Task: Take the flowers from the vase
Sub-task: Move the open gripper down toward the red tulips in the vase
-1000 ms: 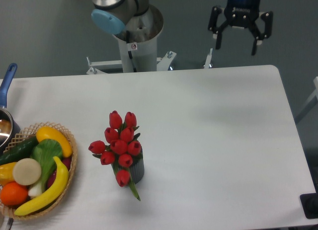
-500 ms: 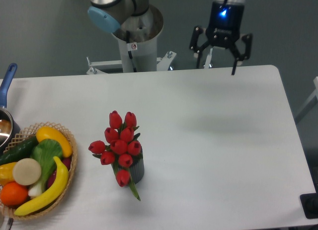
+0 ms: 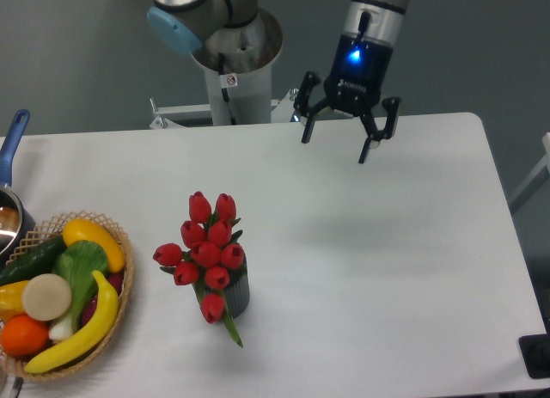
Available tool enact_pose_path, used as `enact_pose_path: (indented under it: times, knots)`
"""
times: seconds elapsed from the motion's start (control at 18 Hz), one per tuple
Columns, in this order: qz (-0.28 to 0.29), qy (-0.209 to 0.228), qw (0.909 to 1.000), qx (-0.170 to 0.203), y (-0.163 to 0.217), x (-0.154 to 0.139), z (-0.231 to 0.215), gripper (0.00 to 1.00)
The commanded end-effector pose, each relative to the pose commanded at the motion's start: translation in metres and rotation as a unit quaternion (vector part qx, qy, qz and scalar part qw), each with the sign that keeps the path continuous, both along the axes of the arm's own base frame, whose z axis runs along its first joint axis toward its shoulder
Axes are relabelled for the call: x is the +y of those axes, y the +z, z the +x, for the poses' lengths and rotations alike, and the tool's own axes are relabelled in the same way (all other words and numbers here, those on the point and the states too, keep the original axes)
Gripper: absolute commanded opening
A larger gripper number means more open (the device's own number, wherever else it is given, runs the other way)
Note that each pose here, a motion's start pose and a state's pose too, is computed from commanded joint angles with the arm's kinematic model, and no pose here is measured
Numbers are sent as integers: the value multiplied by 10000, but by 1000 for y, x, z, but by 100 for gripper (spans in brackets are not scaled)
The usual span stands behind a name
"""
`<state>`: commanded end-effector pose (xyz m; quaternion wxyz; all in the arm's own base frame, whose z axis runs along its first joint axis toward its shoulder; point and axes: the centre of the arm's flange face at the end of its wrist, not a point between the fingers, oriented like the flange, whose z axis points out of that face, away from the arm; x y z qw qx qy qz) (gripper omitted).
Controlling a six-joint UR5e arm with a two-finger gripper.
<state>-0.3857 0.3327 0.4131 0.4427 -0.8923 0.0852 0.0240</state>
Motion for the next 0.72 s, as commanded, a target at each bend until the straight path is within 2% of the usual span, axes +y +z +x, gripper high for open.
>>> enact_pose_path:
  times: [0.17,0.5,0.72]
  knots:
    - [160,-280,9995,14,-9,17,-2,100]
    - [379,-615,9970,-279,-28,41,6,100]
    - [634,-841,9922,-662,-49,60,10,100]
